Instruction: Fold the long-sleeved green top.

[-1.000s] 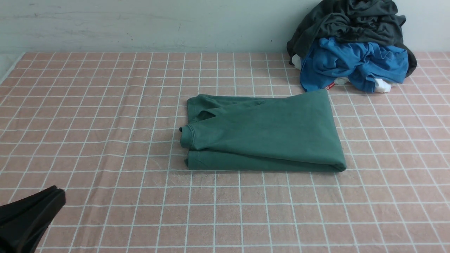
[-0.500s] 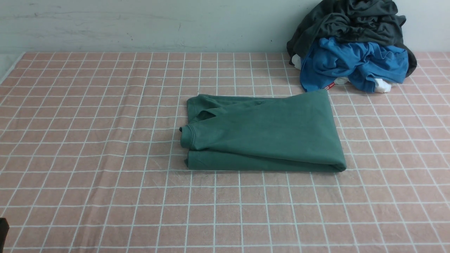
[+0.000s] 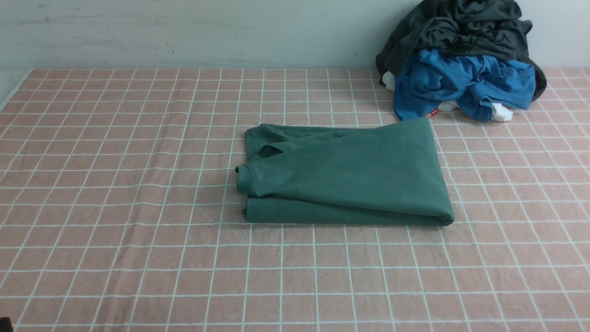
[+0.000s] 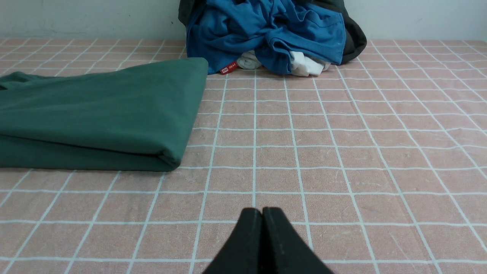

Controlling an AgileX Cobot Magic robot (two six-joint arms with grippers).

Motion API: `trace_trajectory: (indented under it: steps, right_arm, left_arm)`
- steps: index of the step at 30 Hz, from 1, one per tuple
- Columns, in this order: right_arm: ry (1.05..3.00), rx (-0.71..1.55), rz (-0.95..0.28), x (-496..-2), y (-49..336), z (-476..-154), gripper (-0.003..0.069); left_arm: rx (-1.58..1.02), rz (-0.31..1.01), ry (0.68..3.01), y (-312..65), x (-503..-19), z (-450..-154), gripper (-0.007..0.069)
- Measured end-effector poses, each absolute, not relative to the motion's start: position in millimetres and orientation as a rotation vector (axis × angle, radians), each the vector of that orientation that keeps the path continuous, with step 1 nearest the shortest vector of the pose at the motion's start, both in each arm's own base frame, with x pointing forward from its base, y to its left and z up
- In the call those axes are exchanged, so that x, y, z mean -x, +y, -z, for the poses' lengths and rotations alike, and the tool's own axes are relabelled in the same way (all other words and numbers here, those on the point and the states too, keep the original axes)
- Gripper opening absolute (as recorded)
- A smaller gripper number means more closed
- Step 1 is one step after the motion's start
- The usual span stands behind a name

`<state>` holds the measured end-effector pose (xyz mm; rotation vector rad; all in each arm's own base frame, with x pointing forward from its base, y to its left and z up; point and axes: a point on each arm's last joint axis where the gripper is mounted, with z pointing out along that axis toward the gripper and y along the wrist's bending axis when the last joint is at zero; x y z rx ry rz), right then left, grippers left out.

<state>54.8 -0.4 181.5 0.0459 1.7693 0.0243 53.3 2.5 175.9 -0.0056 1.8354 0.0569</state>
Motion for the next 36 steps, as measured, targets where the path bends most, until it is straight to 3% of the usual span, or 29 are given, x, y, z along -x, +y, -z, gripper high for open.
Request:
trace_trajectory:
  steps: [36]
  right_arm:
    - [1.769, -0.046, -0.024, -54.8, -0.4, -181.5, -0.0014]
  left_arm:
    - [0.023, -0.029, 1.837, 1.6, -53.3, -176.0, -0.0003]
